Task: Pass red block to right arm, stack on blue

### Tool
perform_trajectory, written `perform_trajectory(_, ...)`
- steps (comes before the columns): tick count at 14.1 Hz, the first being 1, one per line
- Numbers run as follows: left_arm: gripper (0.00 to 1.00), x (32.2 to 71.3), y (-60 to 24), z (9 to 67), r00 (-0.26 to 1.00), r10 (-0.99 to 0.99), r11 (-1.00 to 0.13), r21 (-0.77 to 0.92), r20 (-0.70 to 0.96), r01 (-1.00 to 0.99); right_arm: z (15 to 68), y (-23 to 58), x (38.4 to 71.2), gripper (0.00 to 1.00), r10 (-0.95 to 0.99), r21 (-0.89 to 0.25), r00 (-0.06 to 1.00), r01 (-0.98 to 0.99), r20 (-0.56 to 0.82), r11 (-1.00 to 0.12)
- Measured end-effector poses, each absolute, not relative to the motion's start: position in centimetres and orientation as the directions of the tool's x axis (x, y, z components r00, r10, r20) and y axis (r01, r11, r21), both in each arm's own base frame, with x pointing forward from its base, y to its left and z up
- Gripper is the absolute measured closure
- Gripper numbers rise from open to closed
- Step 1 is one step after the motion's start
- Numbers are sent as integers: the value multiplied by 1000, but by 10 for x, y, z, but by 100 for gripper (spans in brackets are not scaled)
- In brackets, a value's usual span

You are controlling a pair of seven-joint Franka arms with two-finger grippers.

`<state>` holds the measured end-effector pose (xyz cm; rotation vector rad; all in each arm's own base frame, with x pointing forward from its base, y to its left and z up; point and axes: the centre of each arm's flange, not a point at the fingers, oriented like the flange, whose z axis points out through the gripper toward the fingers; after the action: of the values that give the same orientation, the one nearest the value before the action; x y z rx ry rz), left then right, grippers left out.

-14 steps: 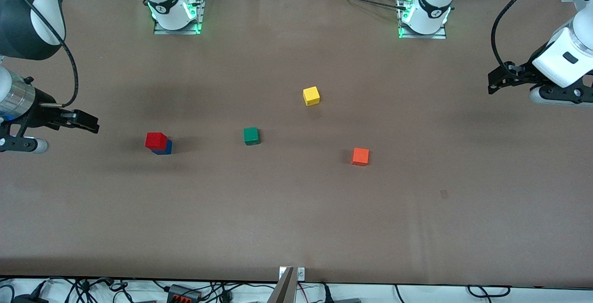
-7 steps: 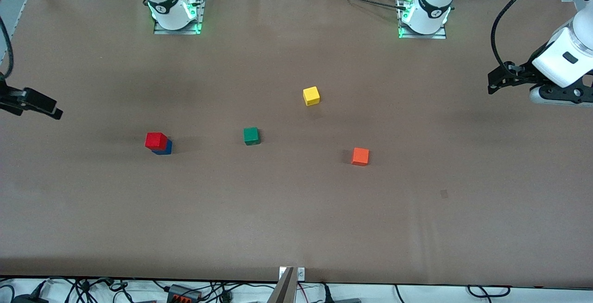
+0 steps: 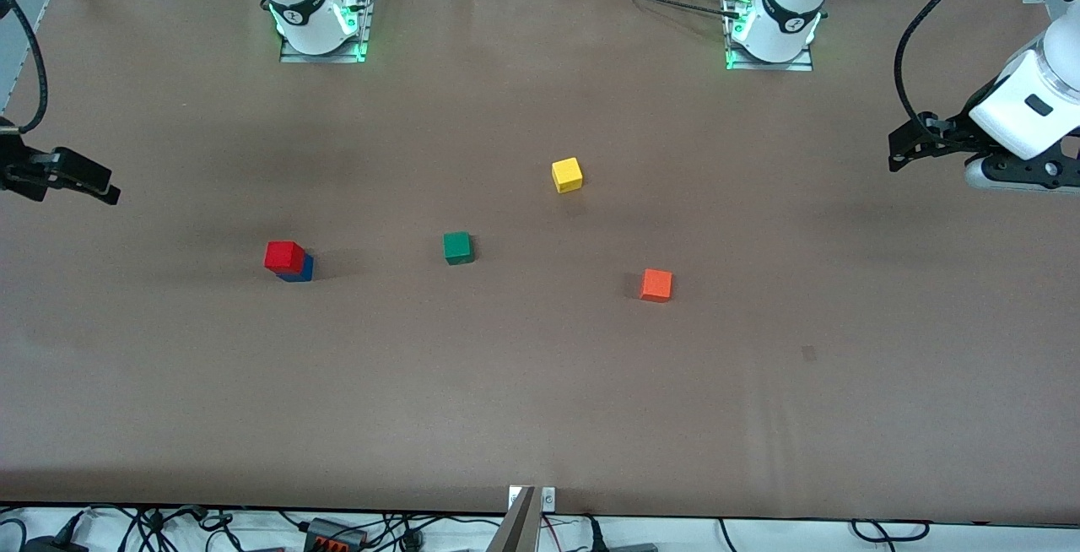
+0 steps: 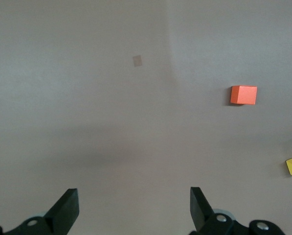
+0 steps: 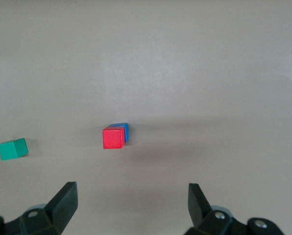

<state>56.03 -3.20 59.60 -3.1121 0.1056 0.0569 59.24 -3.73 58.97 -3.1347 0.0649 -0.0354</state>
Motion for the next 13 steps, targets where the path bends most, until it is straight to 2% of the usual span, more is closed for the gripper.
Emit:
perform_trajectory(4, 0, 560, -32, 596, 997, -67, -997, -26, -37, -68, 592, -40, 567, 0, -42, -8, 999, -42, 13, -999)
perform_trajectory(13, 0, 560, -32, 598, 997, -68, -997, -26, -34, -69, 591, -39, 563, 0, -34, 4, 999, -34, -6, -999)
